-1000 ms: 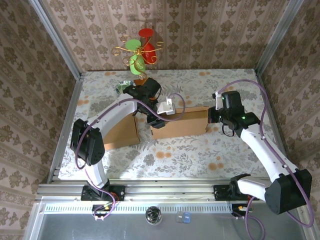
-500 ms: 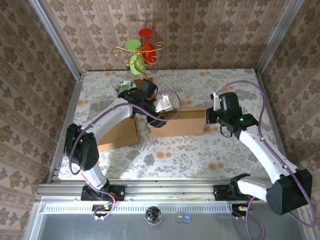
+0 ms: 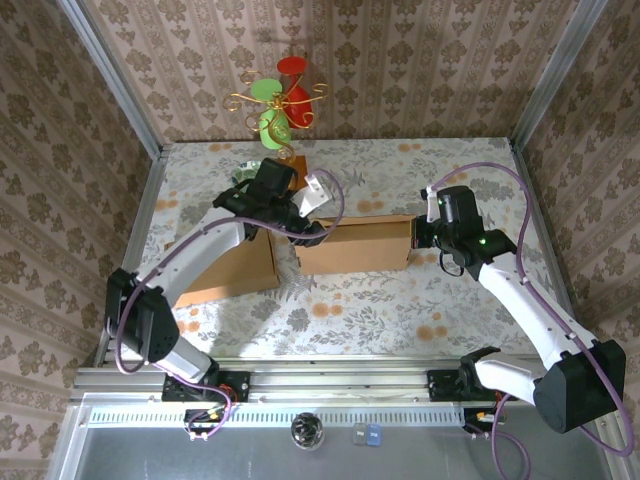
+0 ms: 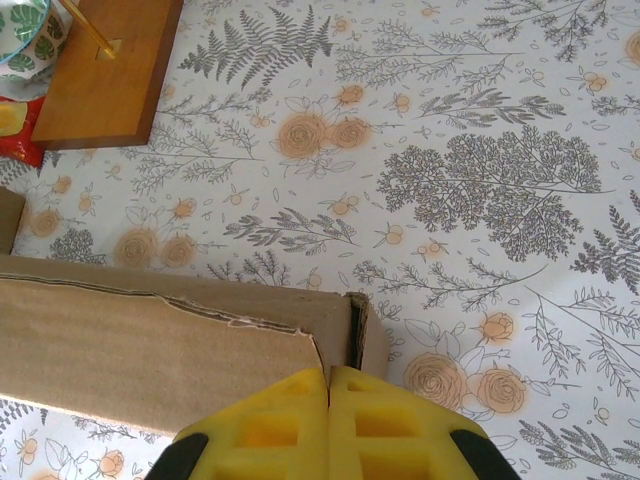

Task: Fold the paper box

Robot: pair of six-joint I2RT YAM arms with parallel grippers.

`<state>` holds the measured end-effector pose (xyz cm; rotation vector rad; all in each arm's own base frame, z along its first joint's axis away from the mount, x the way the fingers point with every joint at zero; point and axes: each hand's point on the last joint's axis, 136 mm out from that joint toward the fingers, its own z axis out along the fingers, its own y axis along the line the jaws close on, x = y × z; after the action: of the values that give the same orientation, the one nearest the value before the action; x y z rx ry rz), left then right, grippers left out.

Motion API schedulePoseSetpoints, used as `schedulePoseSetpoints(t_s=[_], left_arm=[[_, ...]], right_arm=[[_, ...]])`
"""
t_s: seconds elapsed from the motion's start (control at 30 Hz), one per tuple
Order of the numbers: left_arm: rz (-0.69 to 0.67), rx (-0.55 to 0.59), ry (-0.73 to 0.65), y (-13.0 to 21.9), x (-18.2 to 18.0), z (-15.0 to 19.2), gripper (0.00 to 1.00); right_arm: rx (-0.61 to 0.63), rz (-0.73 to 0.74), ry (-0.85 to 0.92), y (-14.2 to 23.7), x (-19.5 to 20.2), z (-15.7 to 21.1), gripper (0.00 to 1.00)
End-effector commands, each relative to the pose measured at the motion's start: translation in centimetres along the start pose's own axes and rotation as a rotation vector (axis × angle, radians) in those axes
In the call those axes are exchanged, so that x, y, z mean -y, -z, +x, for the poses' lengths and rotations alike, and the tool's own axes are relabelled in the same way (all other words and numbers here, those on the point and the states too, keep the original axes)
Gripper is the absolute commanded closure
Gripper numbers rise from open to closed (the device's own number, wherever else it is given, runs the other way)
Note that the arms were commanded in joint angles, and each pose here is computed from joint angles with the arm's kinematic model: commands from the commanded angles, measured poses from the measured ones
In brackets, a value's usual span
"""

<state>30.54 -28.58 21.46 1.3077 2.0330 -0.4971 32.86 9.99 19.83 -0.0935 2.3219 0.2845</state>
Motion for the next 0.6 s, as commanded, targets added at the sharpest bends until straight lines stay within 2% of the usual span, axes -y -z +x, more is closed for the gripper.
schedulePoseSetpoints(t_s=[0.0, 0.23, 0.57], left_arm=[[-0.078, 0.053, 0.09, 2.1, -1.0, -0.8, 0.35], [-0.082, -0.029, 0.306, 5.1, -2.6, 1.7, 0.45], [0.002, -0.091, 0.284, 5.2, -2.4, 2.8, 0.45]], right_arm=[[-0.01, 0.014, -0.005, 0.3, 0.1, 0.5, 1.0], [-0.013, 0.008, -0.006, 0.3, 0.0, 0.5, 1.0], [-0.016, 0.002, -0.006, 0.2, -0.2, 0.4, 1.0]])
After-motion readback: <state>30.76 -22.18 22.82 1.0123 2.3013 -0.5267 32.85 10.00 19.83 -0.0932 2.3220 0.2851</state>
